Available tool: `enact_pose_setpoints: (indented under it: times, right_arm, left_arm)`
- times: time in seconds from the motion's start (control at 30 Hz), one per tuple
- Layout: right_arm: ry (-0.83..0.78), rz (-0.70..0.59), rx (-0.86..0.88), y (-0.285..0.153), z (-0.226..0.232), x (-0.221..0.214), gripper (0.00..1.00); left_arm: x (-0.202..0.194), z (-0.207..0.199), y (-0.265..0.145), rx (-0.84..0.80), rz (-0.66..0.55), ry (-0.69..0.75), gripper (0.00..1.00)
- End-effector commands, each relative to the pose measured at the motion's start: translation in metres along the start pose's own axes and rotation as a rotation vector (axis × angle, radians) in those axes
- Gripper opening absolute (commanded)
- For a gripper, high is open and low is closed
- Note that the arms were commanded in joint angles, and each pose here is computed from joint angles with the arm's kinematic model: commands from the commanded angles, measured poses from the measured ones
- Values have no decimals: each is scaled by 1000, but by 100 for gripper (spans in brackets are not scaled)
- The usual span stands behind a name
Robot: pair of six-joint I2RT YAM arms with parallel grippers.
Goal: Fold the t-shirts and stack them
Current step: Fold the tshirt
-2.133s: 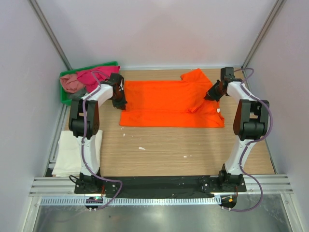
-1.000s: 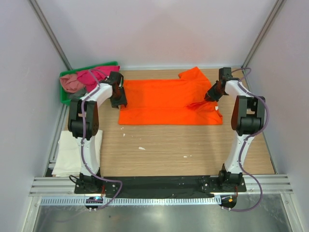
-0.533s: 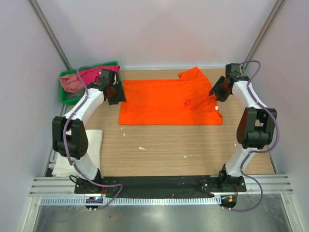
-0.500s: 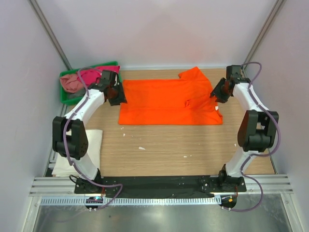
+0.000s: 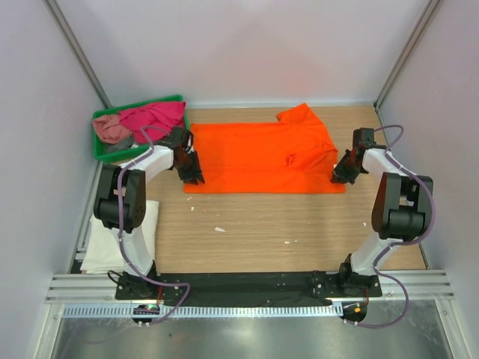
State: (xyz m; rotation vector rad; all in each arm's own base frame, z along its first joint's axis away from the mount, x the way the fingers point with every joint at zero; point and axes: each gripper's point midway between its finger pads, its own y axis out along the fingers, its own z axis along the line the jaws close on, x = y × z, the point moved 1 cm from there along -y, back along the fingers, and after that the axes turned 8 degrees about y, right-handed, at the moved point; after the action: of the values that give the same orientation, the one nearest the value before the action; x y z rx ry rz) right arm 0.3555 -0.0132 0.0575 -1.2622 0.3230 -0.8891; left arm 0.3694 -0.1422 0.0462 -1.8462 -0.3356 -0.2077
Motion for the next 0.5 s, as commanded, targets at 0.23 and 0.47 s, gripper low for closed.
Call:
enact_pose_setpoints:
  times: [0.23, 0.47]
  right_arm:
    - [39, -50, -104, 25, -35, 23, 1]
    - [33, -48, -190, 28, -53, 23, 1]
  left_arm:
    - [-17, 37, 20, 104, 59, -57, 27]
    - [-34, 43, 13, 119, 72, -65, 27]
